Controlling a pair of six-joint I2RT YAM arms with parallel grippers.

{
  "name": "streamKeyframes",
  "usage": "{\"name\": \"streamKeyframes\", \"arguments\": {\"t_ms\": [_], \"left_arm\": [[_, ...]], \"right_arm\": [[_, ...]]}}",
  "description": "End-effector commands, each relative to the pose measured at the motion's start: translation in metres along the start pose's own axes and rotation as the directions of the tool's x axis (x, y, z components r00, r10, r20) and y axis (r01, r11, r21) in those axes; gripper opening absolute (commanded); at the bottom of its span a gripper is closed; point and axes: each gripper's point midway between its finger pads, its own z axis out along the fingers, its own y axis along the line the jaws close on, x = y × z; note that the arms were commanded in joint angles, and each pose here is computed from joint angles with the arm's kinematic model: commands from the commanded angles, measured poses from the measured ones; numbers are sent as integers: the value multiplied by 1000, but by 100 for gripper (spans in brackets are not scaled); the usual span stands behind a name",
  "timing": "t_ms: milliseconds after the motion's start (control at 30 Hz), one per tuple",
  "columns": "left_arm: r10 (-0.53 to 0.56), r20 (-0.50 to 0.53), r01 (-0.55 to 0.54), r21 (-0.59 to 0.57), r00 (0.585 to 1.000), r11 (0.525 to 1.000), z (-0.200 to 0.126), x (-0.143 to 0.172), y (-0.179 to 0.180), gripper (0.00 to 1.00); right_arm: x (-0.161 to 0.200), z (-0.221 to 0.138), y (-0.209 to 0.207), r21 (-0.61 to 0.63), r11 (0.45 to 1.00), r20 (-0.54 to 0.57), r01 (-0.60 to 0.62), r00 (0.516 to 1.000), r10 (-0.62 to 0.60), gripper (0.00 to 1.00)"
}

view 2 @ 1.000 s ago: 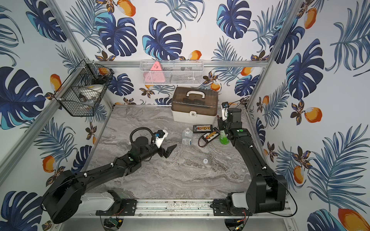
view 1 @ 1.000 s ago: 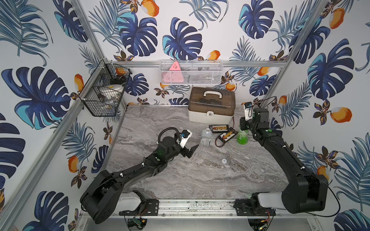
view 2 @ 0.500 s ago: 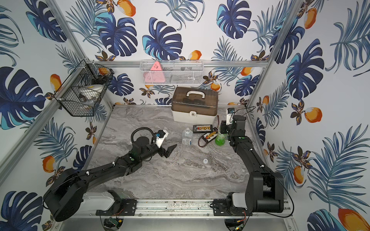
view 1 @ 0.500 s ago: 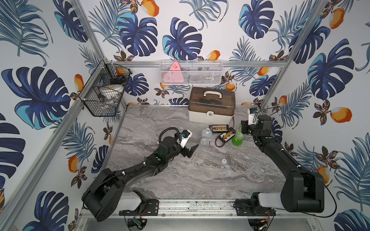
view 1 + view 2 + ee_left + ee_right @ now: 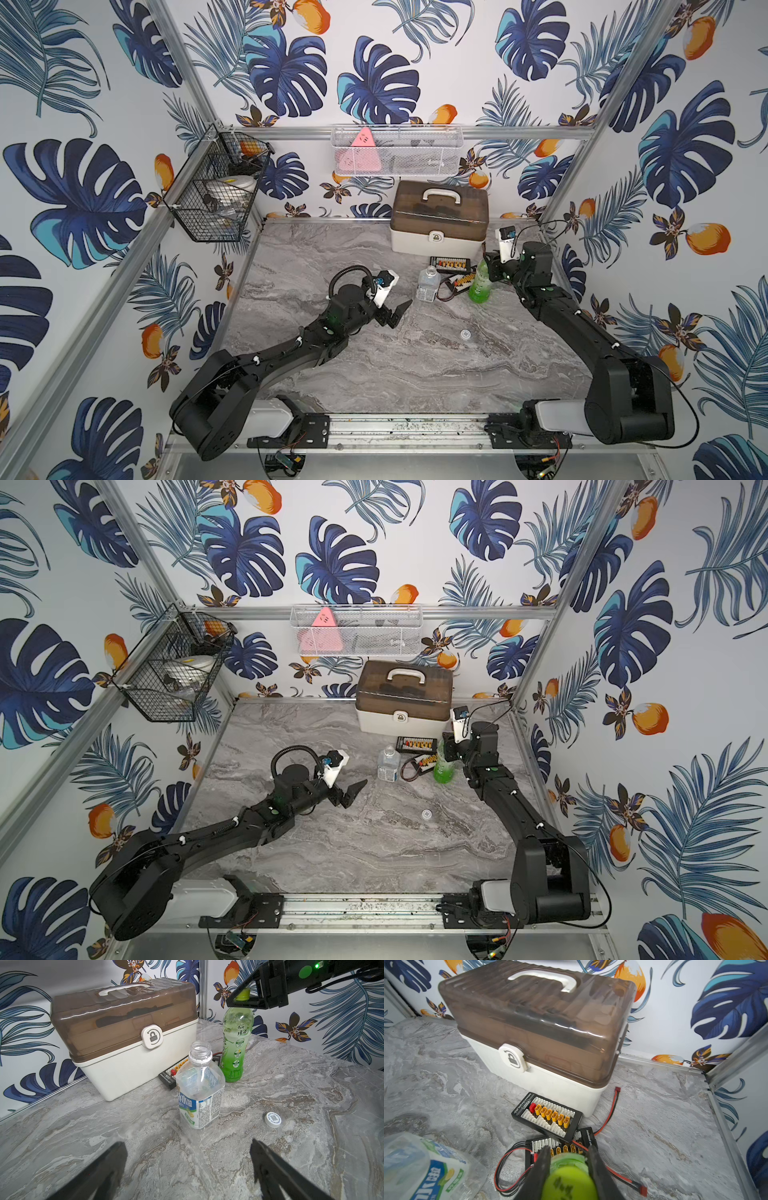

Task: Screw on the bottle caps
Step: Place the plastic bottle at the center of the board.

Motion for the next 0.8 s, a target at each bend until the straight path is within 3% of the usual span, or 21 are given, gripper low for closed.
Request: {"name": "streamKeyframes", "arguments": {"t_ms": [0, 167, 467, 767], "left_arm": [[21, 51, -21, -8, 998, 1000, -2, -13, 2, 99], [23, 55, -22, -3, 998, 1000, -2, -14, 1, 99], [23, 56, -23, 9, 998, 1000, -2, -14, -1, 99], [28, 63, -29, 12, 998, 1000, -3, -17, -2, 99]], "right_arm": [[-11, -7, 8, 9, 997, 8, 76, 997, -76, 18], [-3, -10, 7, 17, 995, -7, 95, 995, -95, 19], [12, 0, 18, -46, 999, -22, 12, 1000, -13, 25], [7, -12, 5, 6, 999, 14, -32, 999, 31, 57]]}}
